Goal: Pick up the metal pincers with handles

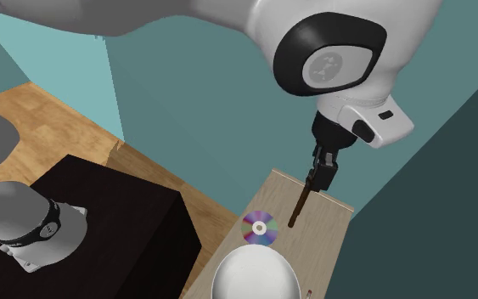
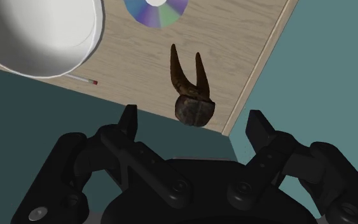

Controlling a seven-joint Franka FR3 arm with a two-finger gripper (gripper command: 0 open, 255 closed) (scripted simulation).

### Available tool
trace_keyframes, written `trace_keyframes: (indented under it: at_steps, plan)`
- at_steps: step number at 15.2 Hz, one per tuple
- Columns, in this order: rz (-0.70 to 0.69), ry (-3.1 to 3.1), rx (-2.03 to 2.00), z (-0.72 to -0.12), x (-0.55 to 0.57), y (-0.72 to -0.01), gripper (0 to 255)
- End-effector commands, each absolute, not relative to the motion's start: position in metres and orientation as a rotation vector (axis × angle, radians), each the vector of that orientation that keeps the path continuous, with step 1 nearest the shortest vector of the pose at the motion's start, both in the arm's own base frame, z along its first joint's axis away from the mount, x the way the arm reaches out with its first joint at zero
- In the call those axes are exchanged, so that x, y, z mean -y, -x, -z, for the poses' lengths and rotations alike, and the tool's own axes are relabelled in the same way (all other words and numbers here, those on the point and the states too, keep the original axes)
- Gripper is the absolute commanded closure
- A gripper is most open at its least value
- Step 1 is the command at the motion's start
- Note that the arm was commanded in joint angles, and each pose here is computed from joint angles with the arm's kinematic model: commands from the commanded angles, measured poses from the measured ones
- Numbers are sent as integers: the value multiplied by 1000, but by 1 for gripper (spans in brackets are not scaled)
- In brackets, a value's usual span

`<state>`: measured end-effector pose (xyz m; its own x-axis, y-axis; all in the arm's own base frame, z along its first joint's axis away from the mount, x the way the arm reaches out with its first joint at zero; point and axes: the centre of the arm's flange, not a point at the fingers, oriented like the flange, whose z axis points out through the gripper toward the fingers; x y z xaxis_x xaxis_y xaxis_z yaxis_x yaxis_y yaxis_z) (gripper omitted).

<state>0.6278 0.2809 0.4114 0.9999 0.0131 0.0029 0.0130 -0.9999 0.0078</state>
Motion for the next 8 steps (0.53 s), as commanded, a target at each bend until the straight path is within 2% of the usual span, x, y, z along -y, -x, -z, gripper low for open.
trace_keyframes:
  at_steps: [1,8]
  plan:
    - [-5,-3133,-20,-400,-284,-632,0]
    - [-5,-3133,-20,-371,-284,-632,0]
